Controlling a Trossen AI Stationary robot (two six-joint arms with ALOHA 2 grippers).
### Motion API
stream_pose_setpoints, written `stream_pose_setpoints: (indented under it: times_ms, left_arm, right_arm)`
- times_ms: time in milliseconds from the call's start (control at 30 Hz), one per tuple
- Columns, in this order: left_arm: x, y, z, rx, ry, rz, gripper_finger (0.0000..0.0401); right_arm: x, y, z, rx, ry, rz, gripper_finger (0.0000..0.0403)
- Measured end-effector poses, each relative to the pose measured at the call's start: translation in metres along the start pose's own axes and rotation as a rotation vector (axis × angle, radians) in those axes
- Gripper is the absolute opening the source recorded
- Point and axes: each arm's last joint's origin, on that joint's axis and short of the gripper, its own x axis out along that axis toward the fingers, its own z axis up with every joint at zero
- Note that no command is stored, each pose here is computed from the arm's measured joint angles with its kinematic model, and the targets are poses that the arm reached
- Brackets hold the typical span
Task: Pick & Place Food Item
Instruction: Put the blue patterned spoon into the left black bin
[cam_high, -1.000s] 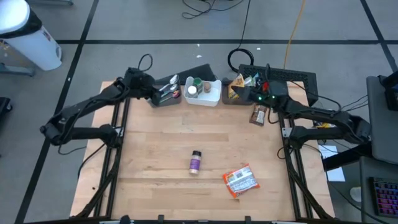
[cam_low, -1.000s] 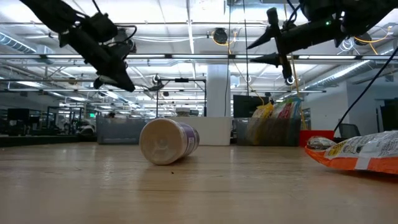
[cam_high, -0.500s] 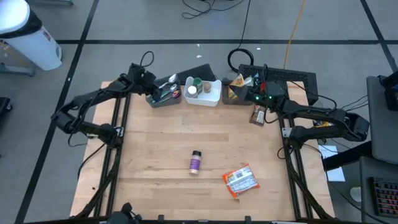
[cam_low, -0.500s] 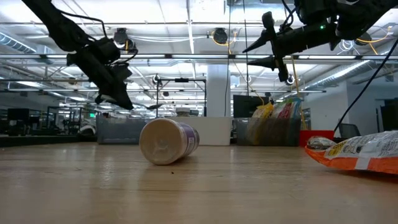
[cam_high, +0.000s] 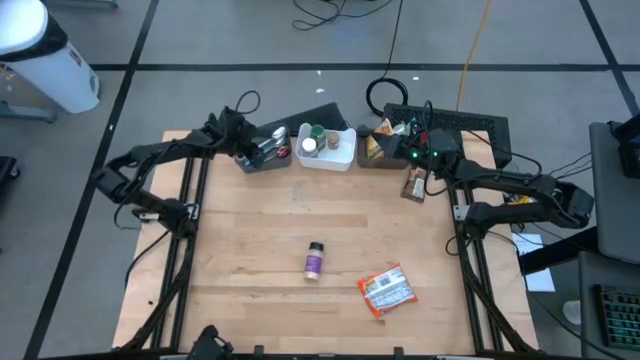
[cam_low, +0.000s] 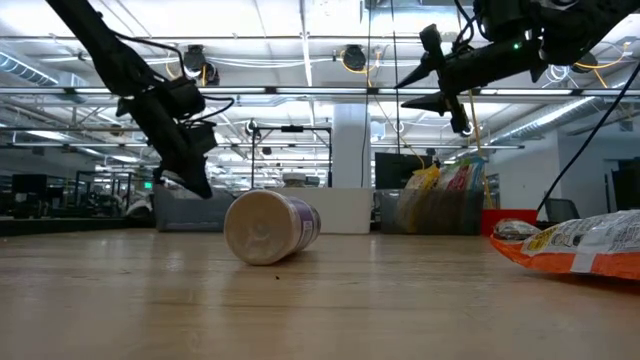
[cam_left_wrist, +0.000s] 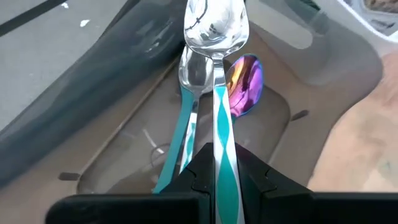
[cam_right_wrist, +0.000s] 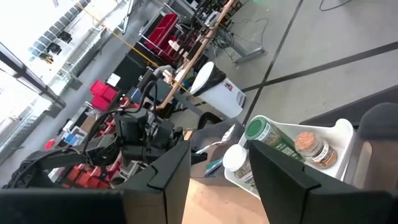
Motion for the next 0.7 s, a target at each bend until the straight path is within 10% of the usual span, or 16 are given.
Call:
stream_pose_setpoints:
  times_ms: [700]
  left_arm:
    - [0.035,0.008,-0.014,0.065,0.106,0.004,0.0028]
  right_arm:
    - [0.000,0.001,-0.001,0.025,0.043,0.030,0.0151]
